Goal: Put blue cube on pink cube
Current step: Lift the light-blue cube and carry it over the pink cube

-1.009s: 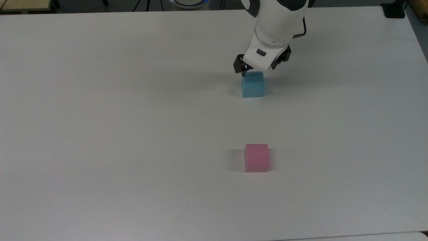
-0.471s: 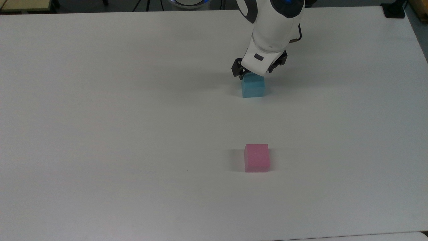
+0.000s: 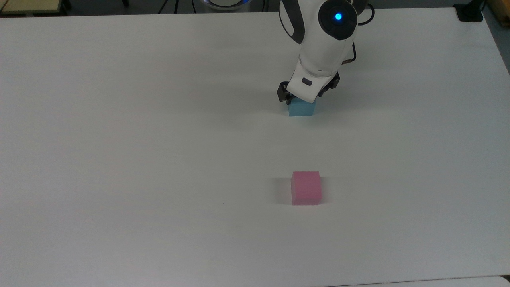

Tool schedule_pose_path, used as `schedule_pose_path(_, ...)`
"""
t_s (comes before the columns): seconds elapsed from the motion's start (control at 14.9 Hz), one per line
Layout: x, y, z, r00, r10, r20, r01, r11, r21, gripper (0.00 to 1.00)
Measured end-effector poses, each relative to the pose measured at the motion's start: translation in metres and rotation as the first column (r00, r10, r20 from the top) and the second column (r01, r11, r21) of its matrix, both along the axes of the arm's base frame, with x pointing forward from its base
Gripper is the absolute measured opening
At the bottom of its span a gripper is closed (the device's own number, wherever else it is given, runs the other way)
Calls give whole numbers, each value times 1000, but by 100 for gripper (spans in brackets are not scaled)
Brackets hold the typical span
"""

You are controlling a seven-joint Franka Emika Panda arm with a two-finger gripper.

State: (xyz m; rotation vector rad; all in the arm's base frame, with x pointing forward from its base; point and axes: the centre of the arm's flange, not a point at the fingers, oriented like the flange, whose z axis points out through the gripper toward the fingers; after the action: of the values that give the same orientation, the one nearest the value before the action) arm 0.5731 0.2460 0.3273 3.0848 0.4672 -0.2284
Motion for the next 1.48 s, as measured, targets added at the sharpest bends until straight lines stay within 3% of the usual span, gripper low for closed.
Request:
schedule_pose_path(0.27,-1,3,-4,1000,10,-4,-10,1000,-6,65)
schedule_pose_path(0.74,-3,5,6,1000,15,-7,-16,1000,-13,65)
schedule_pose_path(1.08,-15,-3,111,1000,-8,9,9,1000,-28,65)
schedule_pose_path(1.35,-14,-7,134,999,-32,29,32,999,-25,66)
schedule_pose_path(1.48,0,-7,151,997,-43,69,44,999,-2,67)
